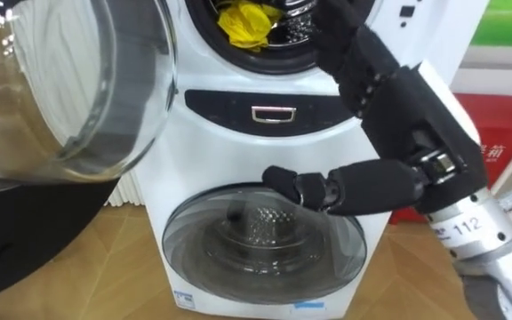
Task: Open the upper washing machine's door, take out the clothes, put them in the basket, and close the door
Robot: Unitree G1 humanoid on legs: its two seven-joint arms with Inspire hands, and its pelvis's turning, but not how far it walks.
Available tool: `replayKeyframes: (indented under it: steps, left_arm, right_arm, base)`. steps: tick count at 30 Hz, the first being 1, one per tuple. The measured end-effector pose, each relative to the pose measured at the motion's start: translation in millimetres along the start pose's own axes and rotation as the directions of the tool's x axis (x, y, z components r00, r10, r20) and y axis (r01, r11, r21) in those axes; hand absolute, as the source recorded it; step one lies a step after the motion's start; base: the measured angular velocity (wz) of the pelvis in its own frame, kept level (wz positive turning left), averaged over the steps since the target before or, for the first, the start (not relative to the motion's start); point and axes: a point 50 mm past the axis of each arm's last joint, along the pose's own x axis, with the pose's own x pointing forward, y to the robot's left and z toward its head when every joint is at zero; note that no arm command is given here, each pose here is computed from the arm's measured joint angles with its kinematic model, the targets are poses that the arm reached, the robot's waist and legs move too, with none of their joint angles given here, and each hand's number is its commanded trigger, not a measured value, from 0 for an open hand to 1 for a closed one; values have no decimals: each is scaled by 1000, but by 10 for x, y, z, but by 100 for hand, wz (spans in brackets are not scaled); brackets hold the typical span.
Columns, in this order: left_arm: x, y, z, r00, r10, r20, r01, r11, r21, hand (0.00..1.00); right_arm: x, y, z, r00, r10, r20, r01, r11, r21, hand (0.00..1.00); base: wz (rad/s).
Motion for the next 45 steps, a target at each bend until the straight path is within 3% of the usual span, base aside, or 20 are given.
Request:
replayKeyframes:
  steps: [10,18,25,31,38,45]
  left_arm:
    - [9,-31,-9,999,-13,-33,14,999,35,0]
    - [-16,-50,-144,995,-17,-94,20,999,30,0]
    - [-76,-32,-395,987,-11,-162,14,1000,18,0]
    - [-12,-44,-127,996,-16,-86,19,999,34,0]
    - [94,99,508,997,30,72,-30,1000,-3,0]
    - [90,148,575,990,67,126,-73,996,49,0]
  right_arm:
    - [125,-128,-356,988,-90,-126,90,996,-10,0]
    - [298,-188,-262,983,-170,-64,169,986,-11,0]
    - [264,-275,-308,964,-248,-99,250,968,5,0]
    - [229,-298,-363,955,-271,-122,267,963,-44,0]
    - [142,-314,-438,945,-282,-163,278,959,-50,0]
    - [43,-390,-550,921,-311,-236,303,950,-72,0]
  base:
    - [-12]
    - [8]
    - [13]
    - [20]
    - [25]
    - [23]
